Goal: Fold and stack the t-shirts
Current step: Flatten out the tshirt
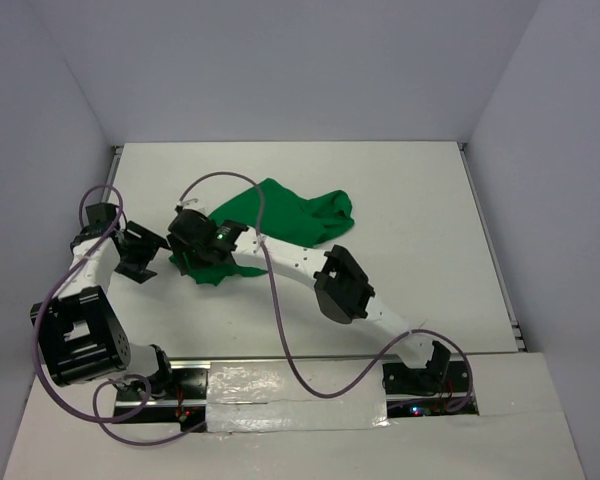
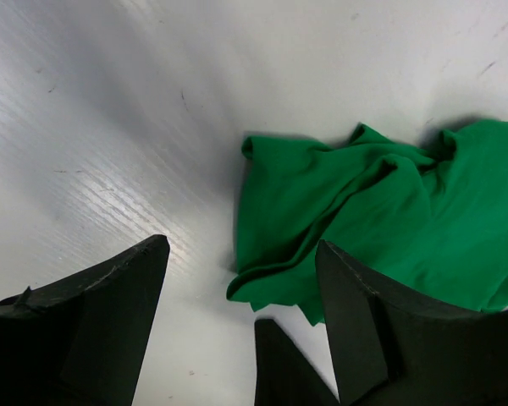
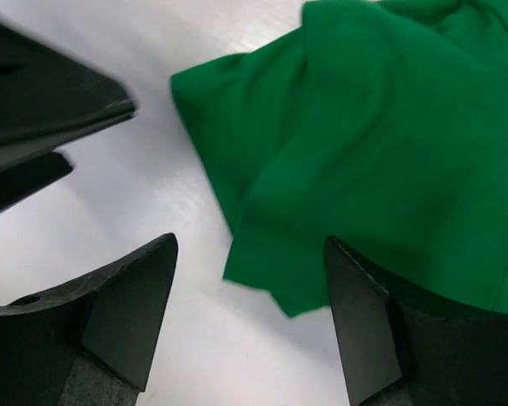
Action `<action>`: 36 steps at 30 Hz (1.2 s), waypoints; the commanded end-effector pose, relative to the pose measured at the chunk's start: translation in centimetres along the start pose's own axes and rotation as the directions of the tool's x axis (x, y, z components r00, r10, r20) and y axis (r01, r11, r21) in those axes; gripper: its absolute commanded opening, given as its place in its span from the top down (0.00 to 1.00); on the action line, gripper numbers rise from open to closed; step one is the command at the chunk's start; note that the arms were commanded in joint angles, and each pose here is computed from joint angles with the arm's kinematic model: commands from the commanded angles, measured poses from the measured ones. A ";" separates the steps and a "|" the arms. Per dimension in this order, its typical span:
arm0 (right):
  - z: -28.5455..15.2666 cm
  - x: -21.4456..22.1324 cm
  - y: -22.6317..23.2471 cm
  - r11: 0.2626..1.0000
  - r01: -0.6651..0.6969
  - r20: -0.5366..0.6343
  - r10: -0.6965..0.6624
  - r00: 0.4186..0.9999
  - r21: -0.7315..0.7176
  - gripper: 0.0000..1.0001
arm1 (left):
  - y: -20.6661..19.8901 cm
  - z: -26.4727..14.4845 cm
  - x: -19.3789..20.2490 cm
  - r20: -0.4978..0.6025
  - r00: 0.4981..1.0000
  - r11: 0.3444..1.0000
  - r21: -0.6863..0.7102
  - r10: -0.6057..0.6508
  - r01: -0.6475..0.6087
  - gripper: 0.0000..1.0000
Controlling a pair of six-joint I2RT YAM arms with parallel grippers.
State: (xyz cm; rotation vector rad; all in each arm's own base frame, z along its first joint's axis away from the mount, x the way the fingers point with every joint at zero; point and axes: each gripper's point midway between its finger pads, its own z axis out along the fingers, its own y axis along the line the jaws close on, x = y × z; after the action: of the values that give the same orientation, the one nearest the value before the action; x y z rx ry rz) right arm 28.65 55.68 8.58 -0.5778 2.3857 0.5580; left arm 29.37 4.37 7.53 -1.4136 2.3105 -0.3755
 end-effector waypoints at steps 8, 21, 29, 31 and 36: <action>1.9 0.2 -1.8 0.998 -0.034 0.002 0.034 0.999 0.060 0.61 | -1.1 -1.2 0.0 0.024 0.999 0.997 0.074 0.031 -0.032 0.17; -12.6 -7.6 -5.0 0.993 -0.097 0.272 0.076 0.959 0.063 1.00 | -1.6 -1.0 0.0 0.016 0.999 0.994 0.103 0.044 -0.045 0.17; -21.2 -4.9 -15.0 0.966 -0.194 0.374 0.120 0.920 0.168 1.00 | -3.1 -0.8 0.4 -0.027 0.997 0.984 0.165 0.066 -0.060 0.16; -23.3 -2.8 -19.3 0.933 -0.243 0.404 0.121 0.907 0.265 1.00 | -3.6 -0.7 1.0 -0.042 0.994 0.981 0.171 0.099 -0.090 0.16; -26.5 3.9 -28.4 0.826 -0.326 0.404 0.133 0.905 0.459 1.00 | -5.4 -0.8 2.4 -0.074 0.977 0.965 0.190 0.198 -0.181 0.15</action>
State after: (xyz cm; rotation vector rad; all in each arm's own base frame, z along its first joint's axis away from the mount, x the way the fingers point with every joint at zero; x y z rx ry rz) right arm 28.96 23.25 19.86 -0.0333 2.1426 0.2523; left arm 30.91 1.02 8.54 -1.2259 2.3739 -0.5422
